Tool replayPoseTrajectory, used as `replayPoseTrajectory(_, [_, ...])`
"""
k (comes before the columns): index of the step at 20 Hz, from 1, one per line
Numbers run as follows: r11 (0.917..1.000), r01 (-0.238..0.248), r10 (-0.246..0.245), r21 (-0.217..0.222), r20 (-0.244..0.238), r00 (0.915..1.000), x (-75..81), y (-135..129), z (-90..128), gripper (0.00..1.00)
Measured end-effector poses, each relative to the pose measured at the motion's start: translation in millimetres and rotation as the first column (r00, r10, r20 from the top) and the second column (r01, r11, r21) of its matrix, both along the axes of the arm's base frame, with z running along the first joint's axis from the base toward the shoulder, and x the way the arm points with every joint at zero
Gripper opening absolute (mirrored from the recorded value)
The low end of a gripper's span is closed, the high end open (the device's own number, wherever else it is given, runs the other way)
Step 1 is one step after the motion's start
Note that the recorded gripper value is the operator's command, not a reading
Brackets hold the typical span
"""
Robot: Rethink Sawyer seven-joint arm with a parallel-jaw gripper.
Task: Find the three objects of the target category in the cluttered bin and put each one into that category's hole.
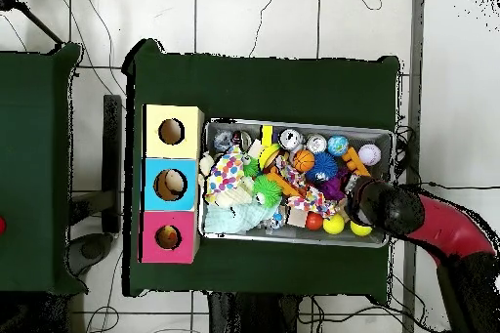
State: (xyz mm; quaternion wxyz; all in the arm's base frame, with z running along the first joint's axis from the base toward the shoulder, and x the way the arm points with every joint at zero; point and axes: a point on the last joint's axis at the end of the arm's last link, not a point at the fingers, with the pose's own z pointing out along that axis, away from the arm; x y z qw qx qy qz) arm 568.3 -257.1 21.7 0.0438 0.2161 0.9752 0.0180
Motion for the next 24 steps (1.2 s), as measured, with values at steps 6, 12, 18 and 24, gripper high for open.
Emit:
replayPoseTrajectory(6, [0.9995, -0.029, 0.029, 0.013, -0.011, 0.9995, 3.6, 20.4, -8.4, 1.00])
replayPoseTrajectory(12, [0.9982, -0.048, 0.049, 0.037, -0.031, 0.9983, 1.7, 38.9, -23.0, 1.00])
replayPoseTrajectory(18, [0.9970, -0.069, 0.071, 0.036, -0.057, 0.9958, -3.3, 46.1, -42.8, 1.00])
replayPoseTrajectory(24, [0.9968, -0.071, 0.073, 0.037, -0.065, 0.9952, -6.0, 45.6, -49.4, 1.00])
